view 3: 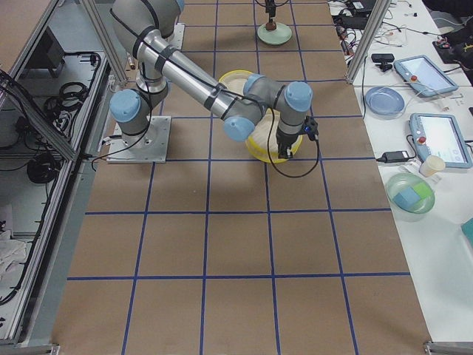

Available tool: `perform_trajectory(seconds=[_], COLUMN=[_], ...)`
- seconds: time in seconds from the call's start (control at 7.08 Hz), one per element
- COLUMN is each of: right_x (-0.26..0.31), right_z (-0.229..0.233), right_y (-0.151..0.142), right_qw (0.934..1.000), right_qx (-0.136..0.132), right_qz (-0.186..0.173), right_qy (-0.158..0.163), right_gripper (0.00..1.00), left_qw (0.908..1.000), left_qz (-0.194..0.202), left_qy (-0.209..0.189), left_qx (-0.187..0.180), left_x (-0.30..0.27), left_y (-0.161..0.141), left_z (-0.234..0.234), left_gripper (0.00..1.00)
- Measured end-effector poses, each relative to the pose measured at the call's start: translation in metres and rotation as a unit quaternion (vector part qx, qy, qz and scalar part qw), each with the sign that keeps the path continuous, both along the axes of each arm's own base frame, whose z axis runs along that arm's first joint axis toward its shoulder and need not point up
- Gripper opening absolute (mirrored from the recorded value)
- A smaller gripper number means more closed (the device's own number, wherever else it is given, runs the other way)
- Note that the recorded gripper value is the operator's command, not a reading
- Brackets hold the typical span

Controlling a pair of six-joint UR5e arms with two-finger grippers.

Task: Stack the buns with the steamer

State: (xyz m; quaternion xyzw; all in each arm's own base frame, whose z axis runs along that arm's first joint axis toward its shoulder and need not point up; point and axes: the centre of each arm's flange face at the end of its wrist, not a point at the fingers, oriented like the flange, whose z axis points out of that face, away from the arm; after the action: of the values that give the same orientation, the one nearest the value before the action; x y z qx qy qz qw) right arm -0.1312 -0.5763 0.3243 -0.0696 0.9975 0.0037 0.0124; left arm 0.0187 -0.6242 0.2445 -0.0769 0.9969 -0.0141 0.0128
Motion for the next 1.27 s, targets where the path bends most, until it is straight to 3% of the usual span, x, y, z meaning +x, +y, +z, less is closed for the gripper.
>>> perform_trajectory(seconds=[0.42,0.71,0.85,1.27], right_x=[0.165,0.260,0.284,0.308], right_z=[0.022,0.022,0.015,-0.021], right_y=[0.040,0.060,0.071,0.097], right_qw=[0.9996,0.9988,0.9987,0.9987], right_qx=[-0.006,-0.009,-0.010,-0.028], right_qz=[-0.024,-0.034,-0.031,-0.011], right_qy=[0.009,0.035,0.039,0.042], right_gripper=[0.00,0.00,0.00,0.00], left_qw=[0.9998,0.9995,0.9995,0.9997], left_qz=[0.012,0.016,0.016,0.014], left_qy=[0.005,0.009,0.011,0.010], left_qx=[0.016,0.024,0.025,0.020], left_x=[0.020,0.023,0.023,0.024], left_y=[-0.010,-0.010,-0.010,-0.012], left_z=[-0.050,-0.061,-0.063,-0.057], left_gripper=[0.98,0.81,0.76,0.76])
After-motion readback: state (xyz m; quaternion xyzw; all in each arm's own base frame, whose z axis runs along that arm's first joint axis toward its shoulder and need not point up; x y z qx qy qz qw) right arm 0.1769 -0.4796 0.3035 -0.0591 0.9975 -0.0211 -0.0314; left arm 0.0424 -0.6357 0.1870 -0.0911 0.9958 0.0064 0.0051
